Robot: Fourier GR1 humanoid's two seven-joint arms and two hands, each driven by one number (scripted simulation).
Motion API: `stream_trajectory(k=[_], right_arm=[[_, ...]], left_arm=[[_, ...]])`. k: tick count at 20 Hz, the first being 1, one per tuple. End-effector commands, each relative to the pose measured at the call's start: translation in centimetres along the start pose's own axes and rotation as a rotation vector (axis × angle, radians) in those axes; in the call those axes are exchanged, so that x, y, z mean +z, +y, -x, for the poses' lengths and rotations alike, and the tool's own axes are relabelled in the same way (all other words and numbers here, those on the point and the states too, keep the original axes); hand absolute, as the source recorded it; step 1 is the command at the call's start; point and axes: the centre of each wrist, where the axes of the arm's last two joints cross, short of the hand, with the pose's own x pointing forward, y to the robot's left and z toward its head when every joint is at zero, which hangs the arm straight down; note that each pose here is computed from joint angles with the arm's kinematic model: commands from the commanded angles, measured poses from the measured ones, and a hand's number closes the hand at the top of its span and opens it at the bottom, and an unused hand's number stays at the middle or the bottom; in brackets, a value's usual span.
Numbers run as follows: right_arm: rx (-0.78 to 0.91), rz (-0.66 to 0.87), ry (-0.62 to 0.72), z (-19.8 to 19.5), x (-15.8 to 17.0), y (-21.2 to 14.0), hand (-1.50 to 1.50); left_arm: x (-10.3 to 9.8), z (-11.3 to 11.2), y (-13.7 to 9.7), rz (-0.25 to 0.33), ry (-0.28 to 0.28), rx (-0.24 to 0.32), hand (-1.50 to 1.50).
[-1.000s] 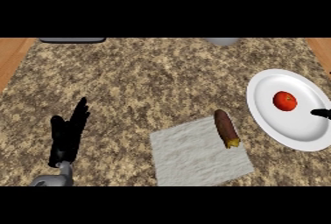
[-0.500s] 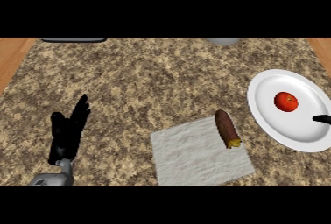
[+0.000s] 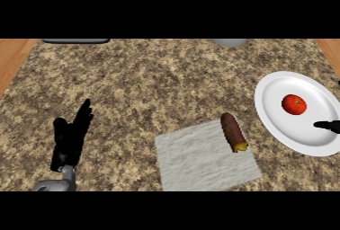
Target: Pick the tomato from the placemat and place it in the plate
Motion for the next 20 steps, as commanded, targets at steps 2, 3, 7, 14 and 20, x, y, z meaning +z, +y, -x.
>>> stream_trajectory(k=[2, 3, 7, 14, 20], right_arm=[[0.037, 0.027, 0.016, 0.2, -0.2, 0.3, -1.5], [0.022, 0.05, 0.025, 1.0, 0.3, 0.8, -1.5], [0.063, 0.053, 0.039, 1.6, 2.0, -1.0, -1.5], [0.095, 0.096, 0.072, 1.8, 2.9, -2.5, -1.5], [0.127, 0.142, 0.078, 2.2, 5.2, -4.8, -1.5]], left_arm=[[0.0, 0.0, -1.1, -0.008, -0.012, -0.008, 0.0], [0.4, 0.6, 0.2, 0.0, -0.009, 0.003, 0.0], [-0.4, 1.2, -0.1, -0.007, -0.021, -0.016, 0.0], [-0.6, 0.8, -1.3, 0.012, -0.019, -0.008, 0.0], [0.4, 0.0, 0.1, 0.022, -0.035, -0.003, 0.0]])
